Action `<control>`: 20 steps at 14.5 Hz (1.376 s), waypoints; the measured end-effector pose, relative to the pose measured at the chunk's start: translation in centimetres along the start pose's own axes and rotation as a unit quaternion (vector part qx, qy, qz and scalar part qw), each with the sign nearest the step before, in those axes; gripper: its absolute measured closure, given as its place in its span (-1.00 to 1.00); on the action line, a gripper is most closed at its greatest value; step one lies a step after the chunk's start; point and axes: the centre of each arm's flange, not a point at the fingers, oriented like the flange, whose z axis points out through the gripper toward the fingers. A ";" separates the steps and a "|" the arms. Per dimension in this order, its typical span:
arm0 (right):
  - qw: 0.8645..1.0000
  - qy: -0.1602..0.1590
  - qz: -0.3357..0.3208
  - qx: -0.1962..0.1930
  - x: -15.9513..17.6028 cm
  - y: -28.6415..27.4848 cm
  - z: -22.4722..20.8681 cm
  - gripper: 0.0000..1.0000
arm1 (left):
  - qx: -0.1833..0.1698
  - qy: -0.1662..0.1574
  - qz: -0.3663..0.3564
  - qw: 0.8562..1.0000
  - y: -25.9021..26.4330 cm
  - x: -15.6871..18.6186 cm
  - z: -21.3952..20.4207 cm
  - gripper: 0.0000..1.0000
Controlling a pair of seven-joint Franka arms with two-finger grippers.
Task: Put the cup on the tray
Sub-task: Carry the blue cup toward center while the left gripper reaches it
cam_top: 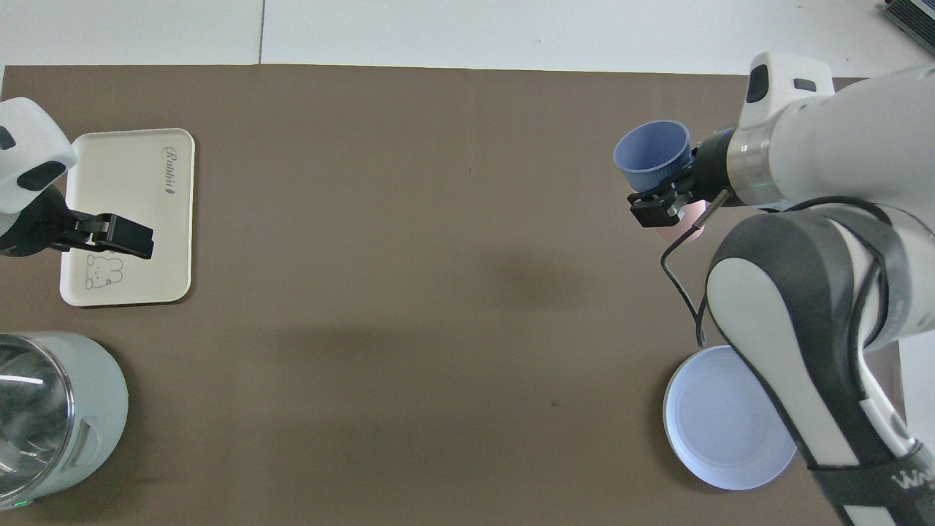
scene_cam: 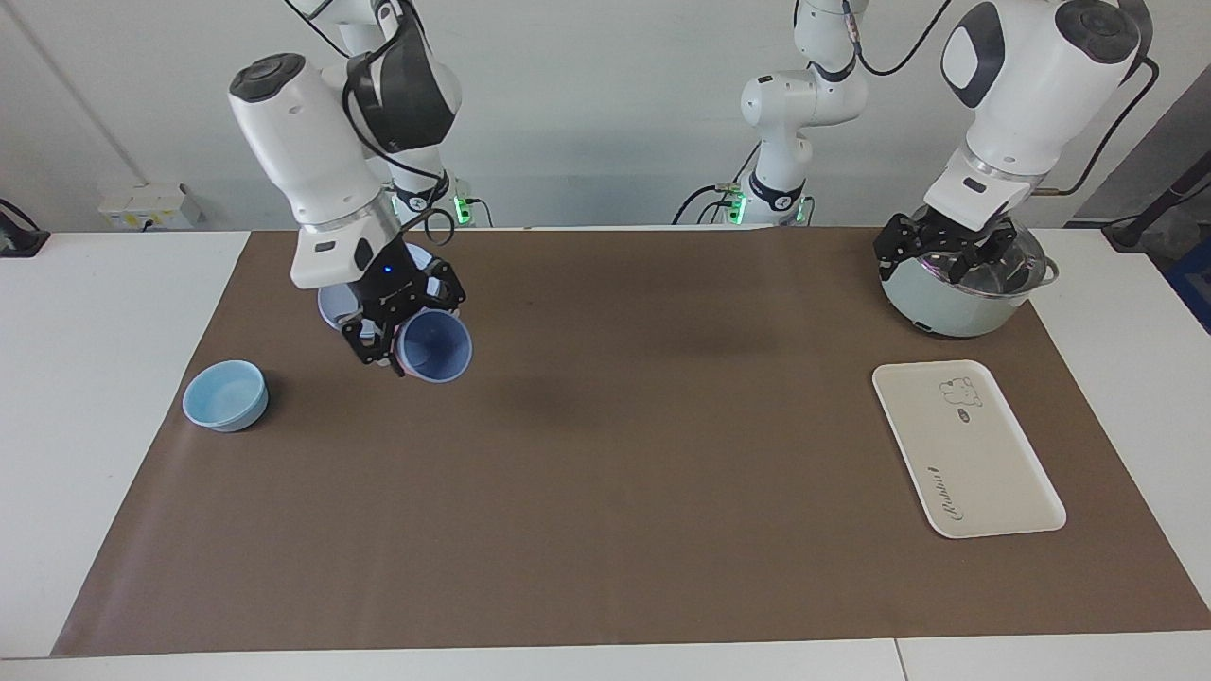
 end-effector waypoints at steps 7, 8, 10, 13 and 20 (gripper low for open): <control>0.988 -0.084 -0.116 -0.064 3.2 -9.0 1.2 -0.69 | -0.211 0.043 -0.124 0.969 6.2 2.6 0.7 -1.00; 0.984 -0.093 -0.134 -0.076 3.7 -10.3 1.6 -0.69 | -0.237 0.050 -0.150 0.959 8.0 3.7 1.4 -1.00; 0.976 -0.108 -0.167 -0.095 4.4 -12.4 2.6 -0.69 | -0.288 0.057 -0.190 0.937 12.4 5.7 3.1 -1.00; 0.969 -0.122 -0.190 -0.105 5.2 -14.3 3.4 -0.69 | -0.355 0.065 -0.228 0.904 18.4 7.4 5.2 -0.97; 0.968 -0.124 -0.188 -0.107 5.4 -14.1 3.2 -0.69 | -0.395 0.065 -0.196 0.895 30.4 4.8 6.2 -0.61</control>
